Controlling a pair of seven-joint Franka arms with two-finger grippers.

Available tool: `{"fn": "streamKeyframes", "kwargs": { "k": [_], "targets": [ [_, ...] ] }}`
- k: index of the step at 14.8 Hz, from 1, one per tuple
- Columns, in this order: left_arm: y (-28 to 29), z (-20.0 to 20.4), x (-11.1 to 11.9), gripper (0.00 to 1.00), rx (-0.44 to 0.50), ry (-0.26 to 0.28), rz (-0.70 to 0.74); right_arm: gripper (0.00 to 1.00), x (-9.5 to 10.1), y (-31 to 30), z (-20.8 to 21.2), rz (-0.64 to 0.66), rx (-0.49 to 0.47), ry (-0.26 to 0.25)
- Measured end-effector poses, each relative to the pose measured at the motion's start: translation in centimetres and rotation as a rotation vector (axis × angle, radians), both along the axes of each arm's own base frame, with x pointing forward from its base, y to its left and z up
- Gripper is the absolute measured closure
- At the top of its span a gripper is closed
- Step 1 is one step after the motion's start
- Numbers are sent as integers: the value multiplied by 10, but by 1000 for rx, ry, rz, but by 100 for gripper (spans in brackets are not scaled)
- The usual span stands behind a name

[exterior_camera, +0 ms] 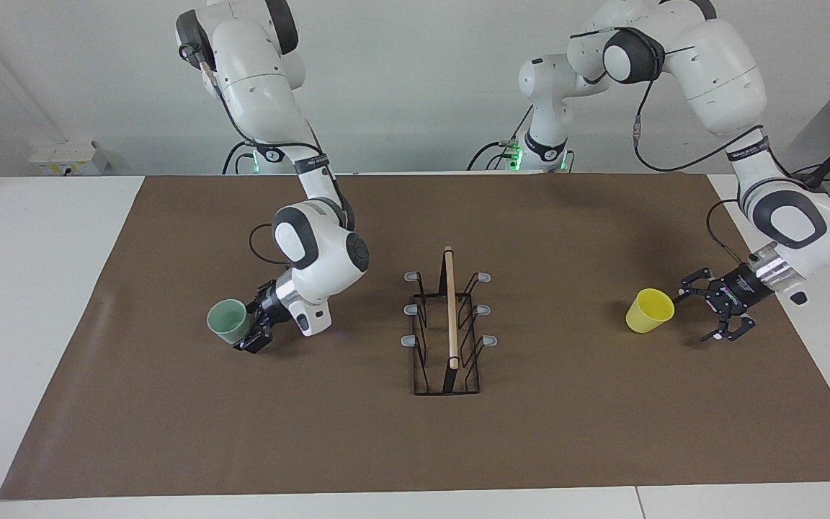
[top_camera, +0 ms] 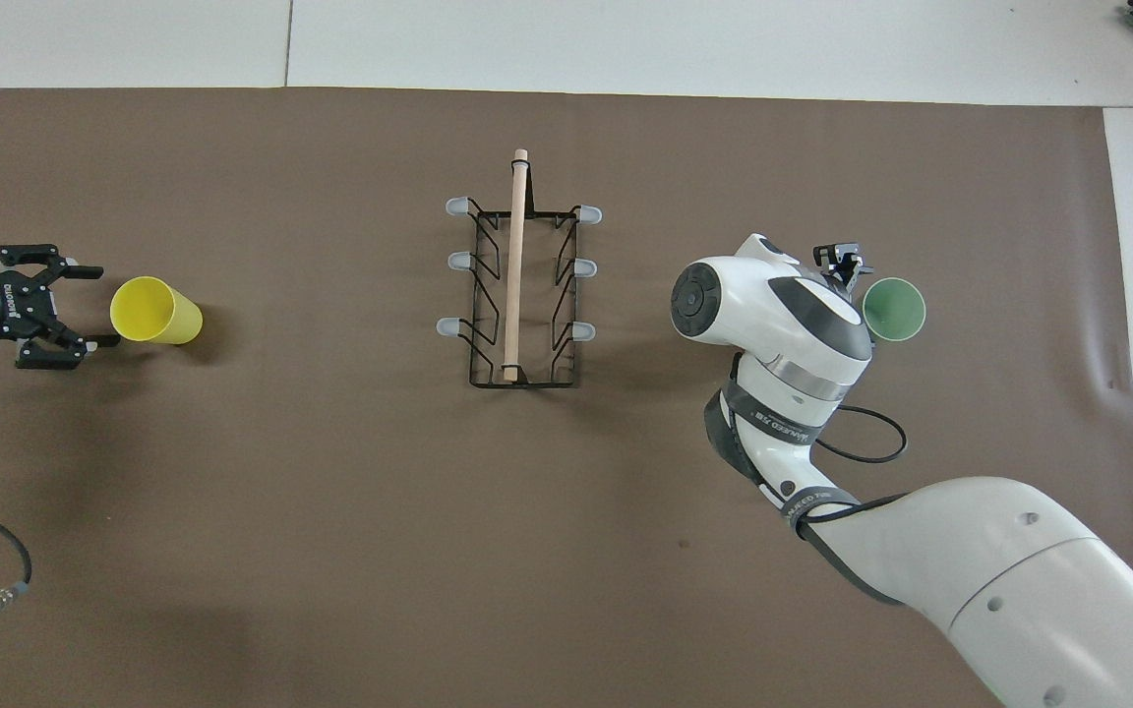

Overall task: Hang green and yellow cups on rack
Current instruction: 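Grasp the green cup with the right gripper while the left gripper grasps the yellow cup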

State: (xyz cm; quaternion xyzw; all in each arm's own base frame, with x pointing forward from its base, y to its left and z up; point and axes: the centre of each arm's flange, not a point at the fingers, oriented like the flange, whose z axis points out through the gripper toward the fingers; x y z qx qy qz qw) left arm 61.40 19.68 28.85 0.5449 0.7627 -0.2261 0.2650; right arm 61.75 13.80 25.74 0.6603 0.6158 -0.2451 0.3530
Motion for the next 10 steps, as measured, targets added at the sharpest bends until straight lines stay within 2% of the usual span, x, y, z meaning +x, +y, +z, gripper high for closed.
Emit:
{"fn": "streamKeyframes", "kwargs": {
  "k": [2, 4, 7, 9, 10],
  "targets": [
    [-6, -16, -18, 0, -87, -43, 42, 0, -1, -3, -3, 16, -7, 1],
    [-11, -35, -37, 0, -133, -84, 89, 0, -3, -6, -5, 24, -9, 2],
    [-33, -44, -43, 0, -183, -118, 139, 0, -5, -14, -9, 46, -15, -2],
    [-49, -41, -39, 0, -198, -146, 132, 24, -5, -19, -12, 57, -22, -2],
    [-52, -41, -40, 0, -211, -162, 141, 30, -5, -19, -11, 59, -24, -2]
  ]
}}
